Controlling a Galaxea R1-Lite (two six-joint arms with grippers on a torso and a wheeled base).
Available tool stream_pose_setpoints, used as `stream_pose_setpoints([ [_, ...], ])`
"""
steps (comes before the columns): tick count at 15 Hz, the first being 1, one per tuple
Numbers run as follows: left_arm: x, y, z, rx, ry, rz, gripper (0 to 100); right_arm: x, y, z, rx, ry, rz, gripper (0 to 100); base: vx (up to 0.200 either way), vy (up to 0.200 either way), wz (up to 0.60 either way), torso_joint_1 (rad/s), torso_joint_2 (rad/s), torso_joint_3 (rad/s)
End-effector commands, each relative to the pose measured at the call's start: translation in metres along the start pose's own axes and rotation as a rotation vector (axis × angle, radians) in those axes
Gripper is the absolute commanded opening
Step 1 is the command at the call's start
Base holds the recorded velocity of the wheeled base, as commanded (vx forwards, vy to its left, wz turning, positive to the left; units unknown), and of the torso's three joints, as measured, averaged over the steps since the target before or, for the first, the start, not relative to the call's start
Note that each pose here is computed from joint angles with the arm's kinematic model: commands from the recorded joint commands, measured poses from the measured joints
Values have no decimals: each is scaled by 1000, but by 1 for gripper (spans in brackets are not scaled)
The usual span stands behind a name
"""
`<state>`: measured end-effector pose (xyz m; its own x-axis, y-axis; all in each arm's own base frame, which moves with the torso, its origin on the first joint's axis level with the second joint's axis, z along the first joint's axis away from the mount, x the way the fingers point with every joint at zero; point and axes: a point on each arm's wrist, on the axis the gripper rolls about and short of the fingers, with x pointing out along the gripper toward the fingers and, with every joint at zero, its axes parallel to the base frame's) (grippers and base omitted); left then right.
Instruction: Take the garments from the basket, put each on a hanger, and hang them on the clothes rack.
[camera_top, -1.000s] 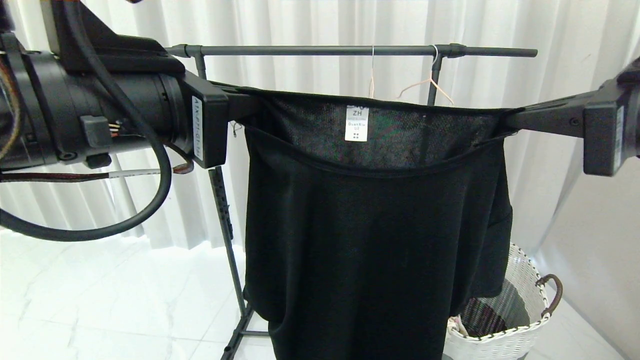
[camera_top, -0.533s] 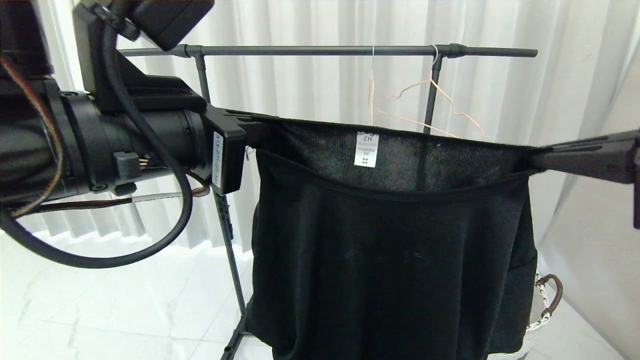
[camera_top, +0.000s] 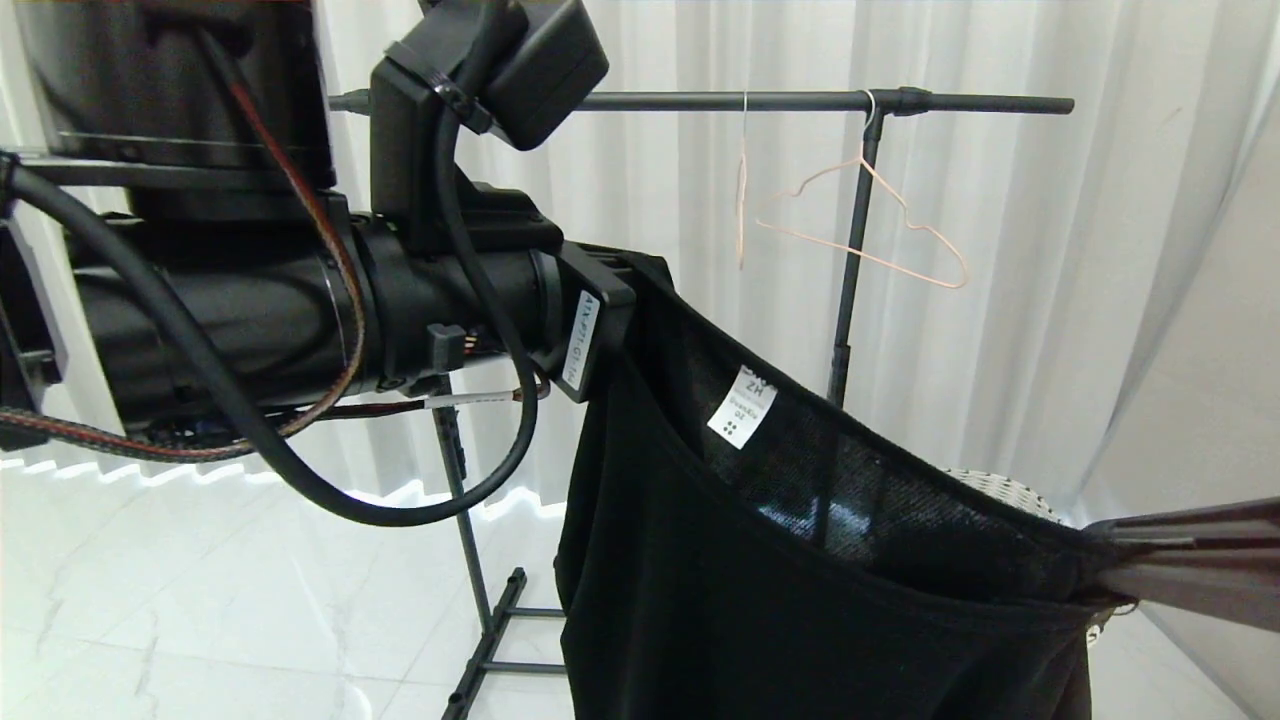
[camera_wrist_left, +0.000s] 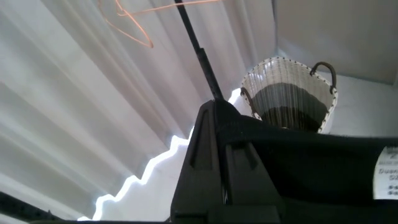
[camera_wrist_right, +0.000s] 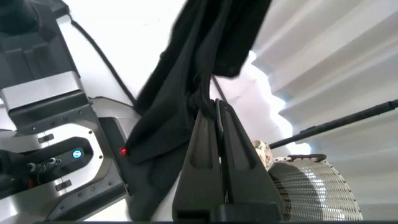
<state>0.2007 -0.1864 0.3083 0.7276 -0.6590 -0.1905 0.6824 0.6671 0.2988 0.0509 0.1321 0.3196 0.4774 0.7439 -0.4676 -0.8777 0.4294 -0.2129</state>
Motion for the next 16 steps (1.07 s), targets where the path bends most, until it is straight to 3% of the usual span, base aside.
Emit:
stream_pose_setpoints([
  [1,6,-2,-3,3,15,-8,0,7,5,2,-19,13,18,0,0,0,0,0,0,0],
  [11,-10,-2,-11,-17,30,2,0,8,2,-3,-8,36,-38,0,0,0,0,0,0,0],
  [16,-53,-8,-32,-22,48,-2,0,19,-18,0,66,-2,-172,0,0,0,0,0,0,0],
])
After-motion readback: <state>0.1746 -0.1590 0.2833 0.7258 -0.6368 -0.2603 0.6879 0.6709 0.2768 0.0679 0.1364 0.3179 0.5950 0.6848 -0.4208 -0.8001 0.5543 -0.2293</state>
